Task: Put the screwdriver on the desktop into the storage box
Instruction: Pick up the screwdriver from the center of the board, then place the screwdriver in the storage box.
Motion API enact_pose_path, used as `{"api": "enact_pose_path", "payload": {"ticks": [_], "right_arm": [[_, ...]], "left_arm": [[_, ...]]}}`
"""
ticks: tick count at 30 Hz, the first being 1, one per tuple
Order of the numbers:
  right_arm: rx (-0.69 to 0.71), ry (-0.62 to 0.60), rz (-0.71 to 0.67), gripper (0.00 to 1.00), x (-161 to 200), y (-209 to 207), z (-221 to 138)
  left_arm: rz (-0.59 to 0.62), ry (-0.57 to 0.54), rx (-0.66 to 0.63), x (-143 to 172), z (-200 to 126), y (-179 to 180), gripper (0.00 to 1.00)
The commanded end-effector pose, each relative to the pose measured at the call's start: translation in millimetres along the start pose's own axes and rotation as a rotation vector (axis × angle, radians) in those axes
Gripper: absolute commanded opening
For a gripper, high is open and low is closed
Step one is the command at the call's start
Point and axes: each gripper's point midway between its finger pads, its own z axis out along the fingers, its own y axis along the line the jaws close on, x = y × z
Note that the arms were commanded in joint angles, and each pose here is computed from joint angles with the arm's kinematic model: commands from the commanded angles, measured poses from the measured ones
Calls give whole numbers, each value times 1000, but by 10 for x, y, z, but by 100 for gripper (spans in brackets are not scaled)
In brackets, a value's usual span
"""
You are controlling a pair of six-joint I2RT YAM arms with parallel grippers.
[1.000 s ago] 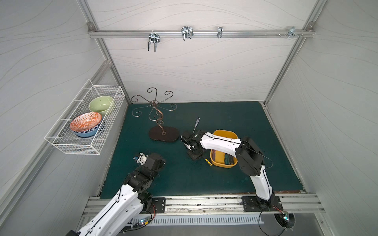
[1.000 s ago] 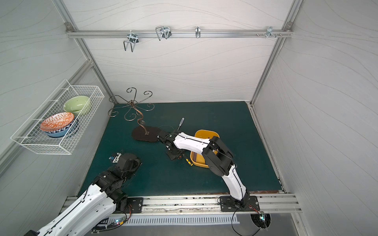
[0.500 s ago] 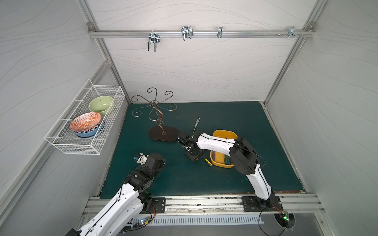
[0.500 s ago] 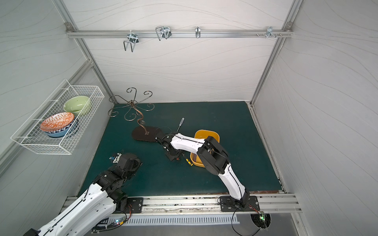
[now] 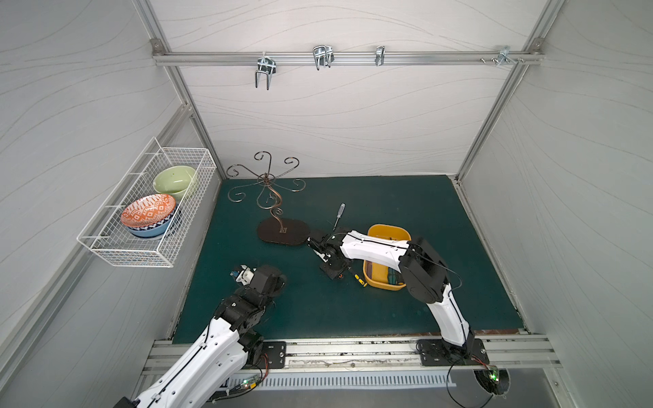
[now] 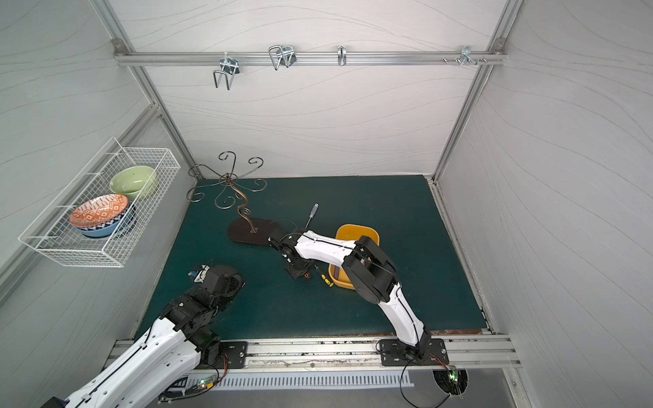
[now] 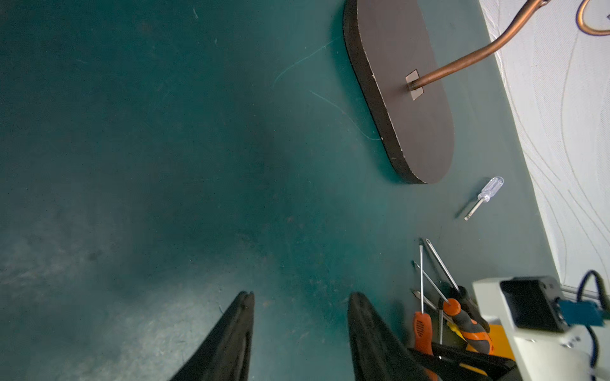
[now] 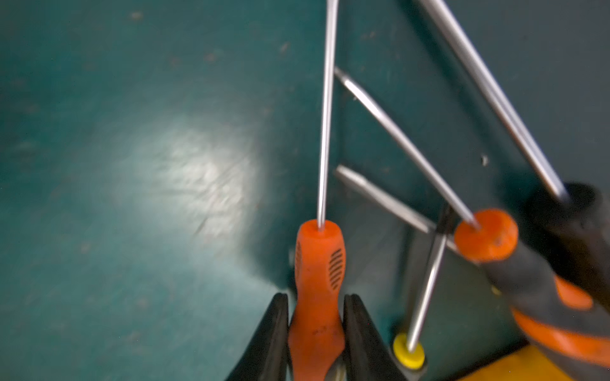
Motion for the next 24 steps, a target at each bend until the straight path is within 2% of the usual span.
{"api": "enact_pose_path", "payload": {"ticks": [1, 6, 10, 13, 15, 18, 24], "right_arm": [[-109, -61, 4, 0, 110, 208, -480], [-166, -160, 134, 0, 327, 93, -944], [-160, -222, 427, 0, 571, -523, -1232], [-163, -239, 689, 1, 842, -1066, -1219], [-158, -246, 809, 1, 981, -1309, -1168], [-155, -259, 894, 1, 1027, -1450, -1101], [-170, -198, 925, 2, 984, -1422, -778]], "left_arm": [[7, -45, 54, -163, -137, -203, 50], [41, -49, 77, -184, -155, -293, 50], [76, -13, 108, -120, -120, -421, 50], [93, 35, 128, -29, -61, -529, 50], [105, 76, 127, 49, -12, -580, 51], [124, 132, 107, 150, 52, -632, 52], [136, 256, 88, 383, 159, -723, 52]]}}
